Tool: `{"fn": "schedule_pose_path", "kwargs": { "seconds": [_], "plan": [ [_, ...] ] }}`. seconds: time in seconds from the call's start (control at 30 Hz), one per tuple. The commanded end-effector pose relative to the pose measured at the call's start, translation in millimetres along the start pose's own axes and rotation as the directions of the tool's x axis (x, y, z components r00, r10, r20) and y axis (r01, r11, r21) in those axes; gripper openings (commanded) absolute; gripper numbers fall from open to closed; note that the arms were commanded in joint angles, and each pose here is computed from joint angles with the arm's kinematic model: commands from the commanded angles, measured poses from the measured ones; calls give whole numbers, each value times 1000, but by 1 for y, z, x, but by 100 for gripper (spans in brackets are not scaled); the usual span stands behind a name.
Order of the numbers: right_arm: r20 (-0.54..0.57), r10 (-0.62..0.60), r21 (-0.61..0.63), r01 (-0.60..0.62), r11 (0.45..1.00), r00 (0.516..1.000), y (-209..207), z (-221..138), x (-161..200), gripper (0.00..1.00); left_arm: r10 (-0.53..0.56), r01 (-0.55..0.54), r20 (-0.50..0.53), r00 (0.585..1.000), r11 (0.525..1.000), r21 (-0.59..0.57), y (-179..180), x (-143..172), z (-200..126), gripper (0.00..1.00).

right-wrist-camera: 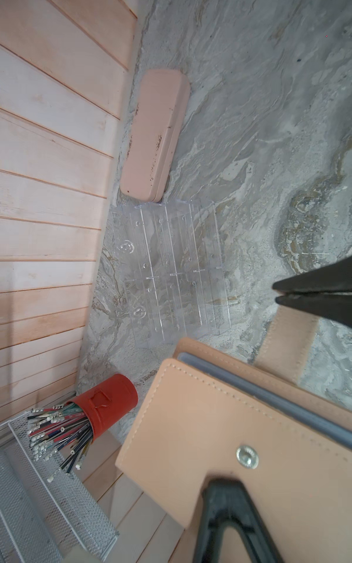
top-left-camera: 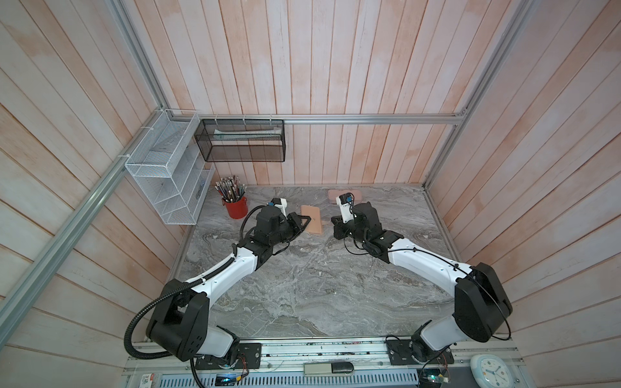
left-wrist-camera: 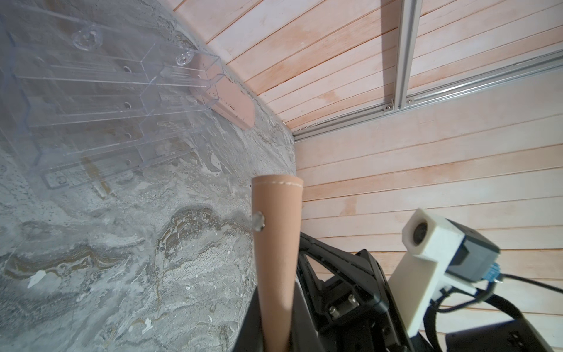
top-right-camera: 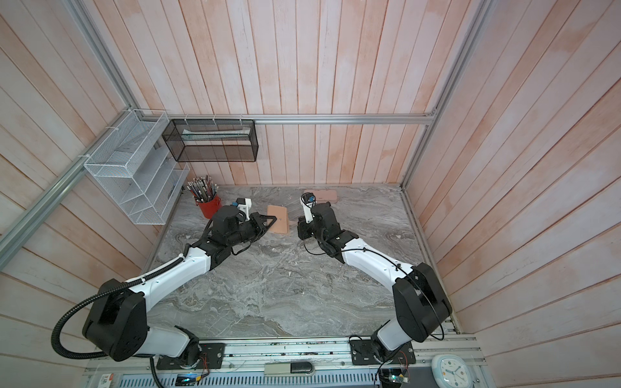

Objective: Take the credit cards out of the card holder
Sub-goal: Open the button on the card holder, then open the card holder.

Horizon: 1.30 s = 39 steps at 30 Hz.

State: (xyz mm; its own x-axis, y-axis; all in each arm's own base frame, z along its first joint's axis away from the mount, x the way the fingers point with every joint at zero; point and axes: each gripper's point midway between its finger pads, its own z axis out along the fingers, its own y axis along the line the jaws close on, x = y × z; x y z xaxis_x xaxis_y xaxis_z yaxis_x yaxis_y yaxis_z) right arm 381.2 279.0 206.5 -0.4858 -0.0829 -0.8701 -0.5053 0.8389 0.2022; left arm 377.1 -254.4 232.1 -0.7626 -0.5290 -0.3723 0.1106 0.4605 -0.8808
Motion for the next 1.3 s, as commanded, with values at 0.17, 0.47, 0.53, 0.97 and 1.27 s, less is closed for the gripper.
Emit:
{"fn": "schedule_pose_path", "kwargs": {
  "seconds": [0.17, 0.47, 0.53, 0.97, 1.27],
  "plan": [
    [33, 120, -112, -115, 987, 992, 0, -18, -12, 23, 173, -170, -6, 985, 970, 173, -24, -3, -7, 0],
    [57, 238, -300, -211, 930, 970, 7, -39, -28, 43, 255, -206, -88, 963, 906, 369, -39, 19, -4, 0],
    [54, 232, -332, -202, 921, 971, 12, -40, -28, 44, 258, -200, -101, 961, 898, 392, -40, 21, -2, 0],
    [15, 297, -471, -256, 844, 955, 18, -44, -23, 41, 289, -194, -123, 949, 847, 494, -54, 29, -7, 0],
    [-4, 309, -551, -260, 793, 951, 26, -53, -20, 35, 302, -199, -115, 946, 825, 529, -60, 31, -11, 0]
  ]
}}
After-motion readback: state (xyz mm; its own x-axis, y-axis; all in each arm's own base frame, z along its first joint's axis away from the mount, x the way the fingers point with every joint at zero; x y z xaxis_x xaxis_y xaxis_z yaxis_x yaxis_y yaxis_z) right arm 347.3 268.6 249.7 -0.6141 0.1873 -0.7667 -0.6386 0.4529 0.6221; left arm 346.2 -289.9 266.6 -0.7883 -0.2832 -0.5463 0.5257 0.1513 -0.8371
